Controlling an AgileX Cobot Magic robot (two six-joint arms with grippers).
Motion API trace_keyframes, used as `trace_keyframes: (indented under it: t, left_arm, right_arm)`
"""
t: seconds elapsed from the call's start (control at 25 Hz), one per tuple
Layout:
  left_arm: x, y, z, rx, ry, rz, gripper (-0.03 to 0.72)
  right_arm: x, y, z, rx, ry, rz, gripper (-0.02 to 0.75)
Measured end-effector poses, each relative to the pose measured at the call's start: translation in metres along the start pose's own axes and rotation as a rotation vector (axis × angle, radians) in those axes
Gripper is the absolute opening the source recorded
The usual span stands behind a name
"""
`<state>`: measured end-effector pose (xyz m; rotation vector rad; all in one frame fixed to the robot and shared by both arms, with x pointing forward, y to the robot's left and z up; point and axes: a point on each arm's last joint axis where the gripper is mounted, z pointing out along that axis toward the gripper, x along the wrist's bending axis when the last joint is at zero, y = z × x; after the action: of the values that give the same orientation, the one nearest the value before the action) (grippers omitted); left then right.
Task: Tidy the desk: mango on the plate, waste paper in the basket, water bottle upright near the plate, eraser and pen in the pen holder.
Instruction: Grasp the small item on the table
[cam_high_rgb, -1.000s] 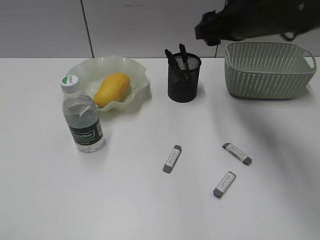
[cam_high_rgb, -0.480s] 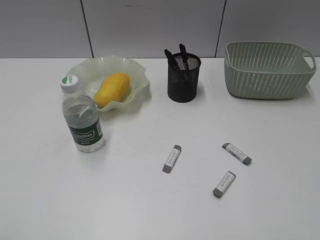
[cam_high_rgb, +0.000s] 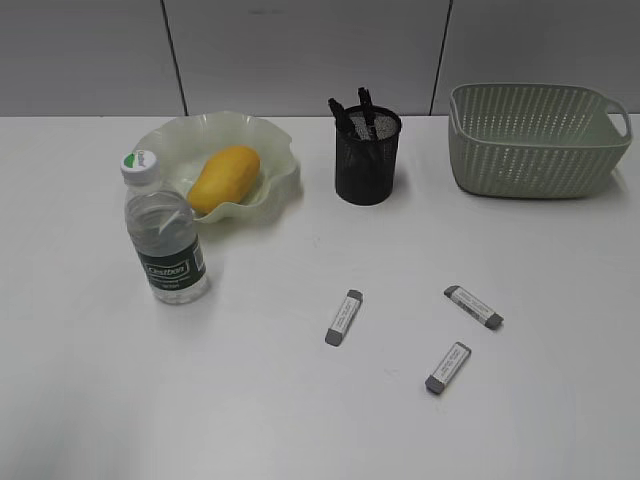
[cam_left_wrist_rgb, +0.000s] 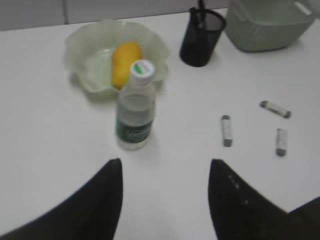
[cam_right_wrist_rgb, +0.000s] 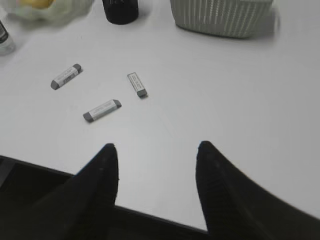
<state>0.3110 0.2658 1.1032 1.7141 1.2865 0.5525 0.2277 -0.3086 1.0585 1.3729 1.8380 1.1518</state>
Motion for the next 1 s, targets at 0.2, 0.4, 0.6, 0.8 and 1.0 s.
trace_keyframes:
  t: [0.2,0.4,0.6,0.8,1.0]
  left_arm:
    - [-0.01,0.049,0.056,0.096,-0.209,0.008,0.384]
    - [-0.064,0.076,0.12,0.16,-0.37,0.182,0.379]
    - [-0.14,0.048,0.207,0.398,-0.332,0.279,0.382]
    - [-0.158,0.001,0.305,0.688,-0.209,0.34,0.426]
    - [-0.166,-0.03,0.366,0.798,-0.144,0.367,0.433]
  right_arm:
    - [0.001,0.0,0.007,-0.033,0.009,0.004,0.385]
    - [0.001,0.001,0.007,-0.044,0.011,0.005,0.379]
    - [0.001,0.001,0.007,-0.048,0.011,0.005,0.379]
    - [0.001,0.001,0.007,-0.05,0.011,0.006,0.379]
    - [0.001,0.001,0.007,-0.05,0.011,0.006,0.379]
